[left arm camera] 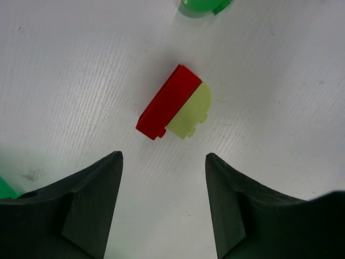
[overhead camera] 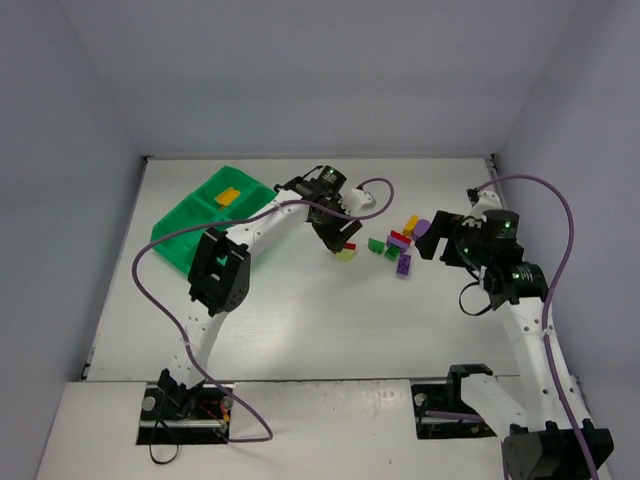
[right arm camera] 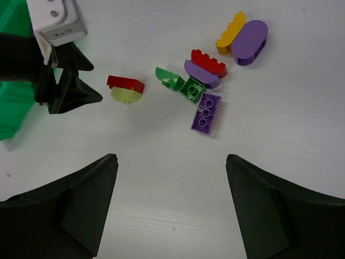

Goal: Sort the legos into containers by color

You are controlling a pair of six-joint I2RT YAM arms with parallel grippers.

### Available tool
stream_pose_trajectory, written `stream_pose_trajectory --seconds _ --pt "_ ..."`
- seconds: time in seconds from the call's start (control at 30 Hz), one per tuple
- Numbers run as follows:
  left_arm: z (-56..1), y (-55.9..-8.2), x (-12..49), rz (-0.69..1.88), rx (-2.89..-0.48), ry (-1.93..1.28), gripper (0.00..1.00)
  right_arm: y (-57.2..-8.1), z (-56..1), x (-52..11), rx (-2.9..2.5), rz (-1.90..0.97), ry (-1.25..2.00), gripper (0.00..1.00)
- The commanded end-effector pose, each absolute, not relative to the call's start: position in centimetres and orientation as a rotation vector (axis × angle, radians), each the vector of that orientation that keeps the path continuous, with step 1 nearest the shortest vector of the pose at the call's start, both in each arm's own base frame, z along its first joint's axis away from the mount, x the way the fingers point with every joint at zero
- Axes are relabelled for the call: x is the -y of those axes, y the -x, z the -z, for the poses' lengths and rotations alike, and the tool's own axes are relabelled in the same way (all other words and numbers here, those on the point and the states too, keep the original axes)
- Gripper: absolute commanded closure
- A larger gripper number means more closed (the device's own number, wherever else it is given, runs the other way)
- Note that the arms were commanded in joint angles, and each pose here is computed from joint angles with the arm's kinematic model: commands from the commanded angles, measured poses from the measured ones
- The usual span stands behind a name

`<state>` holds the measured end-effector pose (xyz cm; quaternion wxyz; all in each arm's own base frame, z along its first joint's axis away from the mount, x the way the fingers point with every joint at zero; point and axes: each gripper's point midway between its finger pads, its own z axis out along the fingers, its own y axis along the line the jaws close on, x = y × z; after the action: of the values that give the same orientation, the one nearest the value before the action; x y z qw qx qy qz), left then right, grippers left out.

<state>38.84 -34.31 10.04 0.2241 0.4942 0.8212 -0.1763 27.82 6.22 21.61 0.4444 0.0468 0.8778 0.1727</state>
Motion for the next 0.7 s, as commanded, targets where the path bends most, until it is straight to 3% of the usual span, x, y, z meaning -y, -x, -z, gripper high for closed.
stream_pose_trajectory --seconds 0.0,0.37,0.67 --pt "-14.7 -40.4 34.9 0.461 -2.115 -1.36 0.43 -28.3 -22.7 -6.9 -2.119 -0.478 -0.11 0.22" --pt "-11.4 -40.4 33.1 0.351 -2.103 -1.585 0.44 -28.2 -22.6 -7.2 -2.126 -0.501 -0.107 0.22" --pt "-10.3 -40.8 32.7 0.308 -1.951 -1.765 0.44 -28.3 -22.3 -7.2 -2.138 -0.499 -0.111 0.22"
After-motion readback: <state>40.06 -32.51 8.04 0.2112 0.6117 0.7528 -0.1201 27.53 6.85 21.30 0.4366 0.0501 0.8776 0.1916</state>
